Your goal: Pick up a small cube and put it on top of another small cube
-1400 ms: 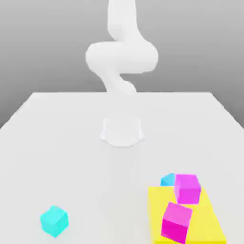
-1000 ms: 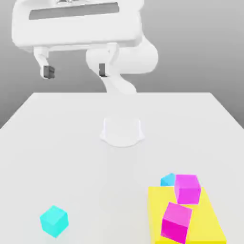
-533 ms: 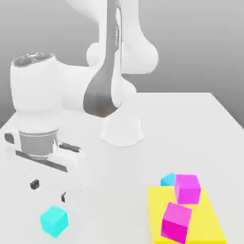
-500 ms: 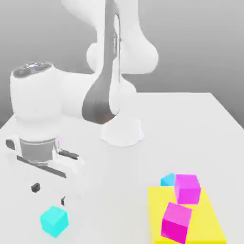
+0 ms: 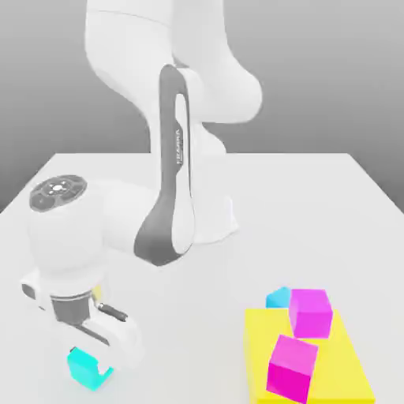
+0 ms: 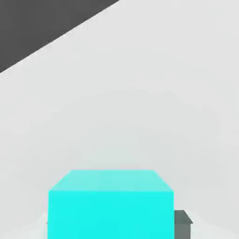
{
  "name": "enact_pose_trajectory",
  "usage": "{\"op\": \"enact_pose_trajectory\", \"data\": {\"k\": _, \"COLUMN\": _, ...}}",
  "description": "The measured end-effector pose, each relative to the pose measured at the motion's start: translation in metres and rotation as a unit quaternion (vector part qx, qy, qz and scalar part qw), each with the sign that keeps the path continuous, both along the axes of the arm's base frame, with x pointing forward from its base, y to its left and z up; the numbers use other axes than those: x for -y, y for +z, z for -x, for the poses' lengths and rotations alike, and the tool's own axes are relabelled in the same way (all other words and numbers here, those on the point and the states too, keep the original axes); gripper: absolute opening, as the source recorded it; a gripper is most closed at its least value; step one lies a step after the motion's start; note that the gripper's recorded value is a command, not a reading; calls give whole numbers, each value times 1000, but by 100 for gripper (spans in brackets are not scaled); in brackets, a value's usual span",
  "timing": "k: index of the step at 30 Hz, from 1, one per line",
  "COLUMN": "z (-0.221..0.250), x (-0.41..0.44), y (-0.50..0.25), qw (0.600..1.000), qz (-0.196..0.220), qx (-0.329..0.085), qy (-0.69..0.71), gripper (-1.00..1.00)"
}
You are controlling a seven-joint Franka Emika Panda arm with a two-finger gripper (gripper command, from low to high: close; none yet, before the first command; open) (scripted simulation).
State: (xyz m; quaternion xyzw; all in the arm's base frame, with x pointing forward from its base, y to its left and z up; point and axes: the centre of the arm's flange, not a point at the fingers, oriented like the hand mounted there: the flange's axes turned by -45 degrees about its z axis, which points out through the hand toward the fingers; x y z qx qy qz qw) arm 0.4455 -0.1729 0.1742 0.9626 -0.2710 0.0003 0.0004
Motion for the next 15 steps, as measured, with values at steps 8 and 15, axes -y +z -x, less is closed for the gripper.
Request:
{"op": "enact_pose_trajectory", "data": {"k": 8, "z": -64, "x": -153, "y": 87, "qw": 955, "qz": -10, "qx": 2, "qy": 297, "gripper": -100}}
{"op": "enact_pose_trajectory", "data": {"k": 15, "z": -72, "x": -286, "y": 93, "qw": 857, "qz": -2, "qx": 0, "qy": 515, "gripper": 100}}
